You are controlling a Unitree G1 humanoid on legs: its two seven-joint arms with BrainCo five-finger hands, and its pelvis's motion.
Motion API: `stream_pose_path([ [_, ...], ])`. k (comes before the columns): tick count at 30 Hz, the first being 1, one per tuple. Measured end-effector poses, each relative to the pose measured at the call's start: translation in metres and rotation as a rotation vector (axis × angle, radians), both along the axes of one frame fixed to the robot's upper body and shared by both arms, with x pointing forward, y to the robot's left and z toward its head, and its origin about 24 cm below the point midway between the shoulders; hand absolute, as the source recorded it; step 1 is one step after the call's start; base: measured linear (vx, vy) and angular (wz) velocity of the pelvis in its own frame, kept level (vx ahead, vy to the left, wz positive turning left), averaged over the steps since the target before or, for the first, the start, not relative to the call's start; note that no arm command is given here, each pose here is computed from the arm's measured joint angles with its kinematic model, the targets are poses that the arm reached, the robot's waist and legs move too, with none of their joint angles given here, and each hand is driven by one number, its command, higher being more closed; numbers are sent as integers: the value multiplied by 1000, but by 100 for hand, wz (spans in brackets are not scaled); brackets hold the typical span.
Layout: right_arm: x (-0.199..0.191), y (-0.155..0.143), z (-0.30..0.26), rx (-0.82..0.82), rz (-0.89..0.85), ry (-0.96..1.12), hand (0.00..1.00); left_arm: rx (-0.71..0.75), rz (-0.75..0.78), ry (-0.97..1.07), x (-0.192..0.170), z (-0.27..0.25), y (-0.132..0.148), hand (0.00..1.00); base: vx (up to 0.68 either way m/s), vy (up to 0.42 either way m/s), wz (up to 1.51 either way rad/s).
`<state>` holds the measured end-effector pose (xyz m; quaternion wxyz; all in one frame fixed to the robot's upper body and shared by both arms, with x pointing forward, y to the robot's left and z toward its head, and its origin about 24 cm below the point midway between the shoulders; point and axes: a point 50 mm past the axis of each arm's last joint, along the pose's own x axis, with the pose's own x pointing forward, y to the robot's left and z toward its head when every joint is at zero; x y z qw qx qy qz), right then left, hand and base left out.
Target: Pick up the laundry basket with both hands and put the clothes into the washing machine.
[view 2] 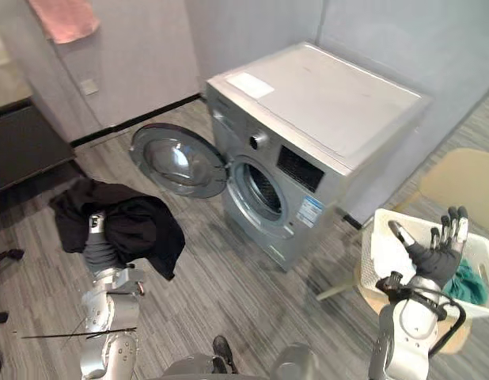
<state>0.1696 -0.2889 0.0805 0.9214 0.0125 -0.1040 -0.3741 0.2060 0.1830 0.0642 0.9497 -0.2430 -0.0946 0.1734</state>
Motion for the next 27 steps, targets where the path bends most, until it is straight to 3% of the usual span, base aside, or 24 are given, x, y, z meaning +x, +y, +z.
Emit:
stream_pose_path([
  [6, -40, -8, 6, -20, -77, 6, 0, -24, -202, 42, 5, -10, -43, 100, 198, 20, 103],
  [12, -38, 14, 22, -16, -1, -71, 0, -51, -277, 62, 5, -15, -62, 100, 276, -8, 1],
  [18, -24, 32, 39, -31, 89, -175, 0, -63, -259, 97, 0, -23, -58, 100, 318, 97, -114],
  [27, -14, 47, 38, 13, 132, -212, 0, -40, -257, 100, 0, -23, -54, 100, 145, 392, -152],
])
